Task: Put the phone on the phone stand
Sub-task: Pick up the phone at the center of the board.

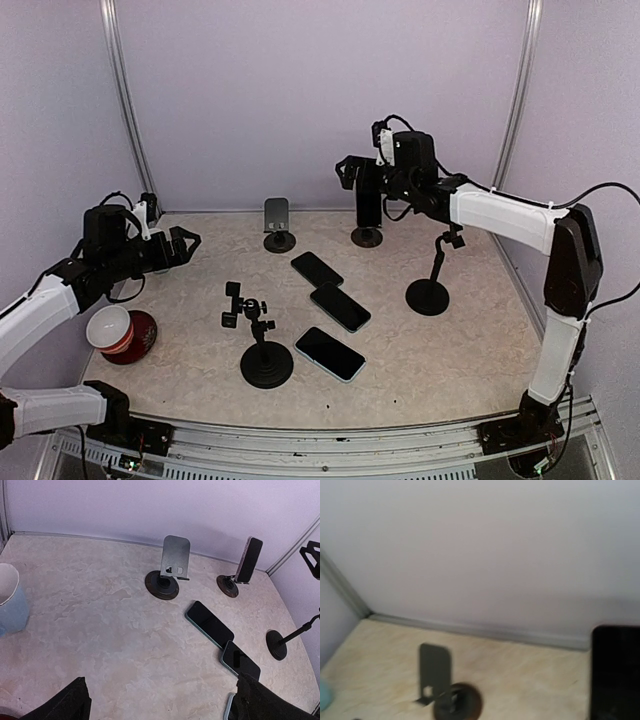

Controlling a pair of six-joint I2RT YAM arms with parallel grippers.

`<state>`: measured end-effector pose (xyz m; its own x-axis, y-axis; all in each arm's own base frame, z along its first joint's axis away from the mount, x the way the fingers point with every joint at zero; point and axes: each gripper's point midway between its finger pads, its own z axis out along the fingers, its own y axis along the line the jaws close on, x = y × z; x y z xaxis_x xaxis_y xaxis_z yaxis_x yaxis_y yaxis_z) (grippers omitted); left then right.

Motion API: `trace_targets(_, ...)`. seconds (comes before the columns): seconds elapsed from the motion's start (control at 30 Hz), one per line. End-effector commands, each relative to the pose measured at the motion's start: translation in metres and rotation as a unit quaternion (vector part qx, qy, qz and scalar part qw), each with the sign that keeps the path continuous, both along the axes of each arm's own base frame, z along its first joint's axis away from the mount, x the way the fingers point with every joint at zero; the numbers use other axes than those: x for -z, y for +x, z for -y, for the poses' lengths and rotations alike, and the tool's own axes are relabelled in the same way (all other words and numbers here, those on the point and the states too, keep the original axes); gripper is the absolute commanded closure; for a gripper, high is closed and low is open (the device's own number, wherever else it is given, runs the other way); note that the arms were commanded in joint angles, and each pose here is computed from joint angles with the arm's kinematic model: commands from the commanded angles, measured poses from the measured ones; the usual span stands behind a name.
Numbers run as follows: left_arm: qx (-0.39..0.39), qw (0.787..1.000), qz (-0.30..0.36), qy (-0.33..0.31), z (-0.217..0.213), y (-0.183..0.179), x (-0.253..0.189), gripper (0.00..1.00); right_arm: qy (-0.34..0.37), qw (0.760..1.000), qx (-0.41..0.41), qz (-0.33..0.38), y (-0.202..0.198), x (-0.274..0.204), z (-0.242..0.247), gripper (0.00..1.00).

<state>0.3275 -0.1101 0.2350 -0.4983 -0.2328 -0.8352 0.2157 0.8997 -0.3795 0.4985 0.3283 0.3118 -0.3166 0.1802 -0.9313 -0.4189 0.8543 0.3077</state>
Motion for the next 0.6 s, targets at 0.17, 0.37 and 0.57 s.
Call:
trace_targets(0.17, -0.092, 0.994, 0.022, 0.052, -0.036, 0.011, 0.011, 0.01, 0.076, 0.990, -0.104, -0.057, -0.033, -0.017, -0.018, 0.00)
trace_targets(0.37, -0.110, 0.992, 0.036, 0.058, -0.042, 0.013, 0.013, 0.01, 0.136, 0.969, -0.187, -0.085, -0.039, -0.026, -0.039, 0.00)
trace_targets(0.57, -0.106, 0.992, 0.039, 0.059, -0.040, 0.017, 0.017, 0.01, 0.151, 0.968, -0.188, -0.062, -0.038, -0.049, -0.036, 0.00)
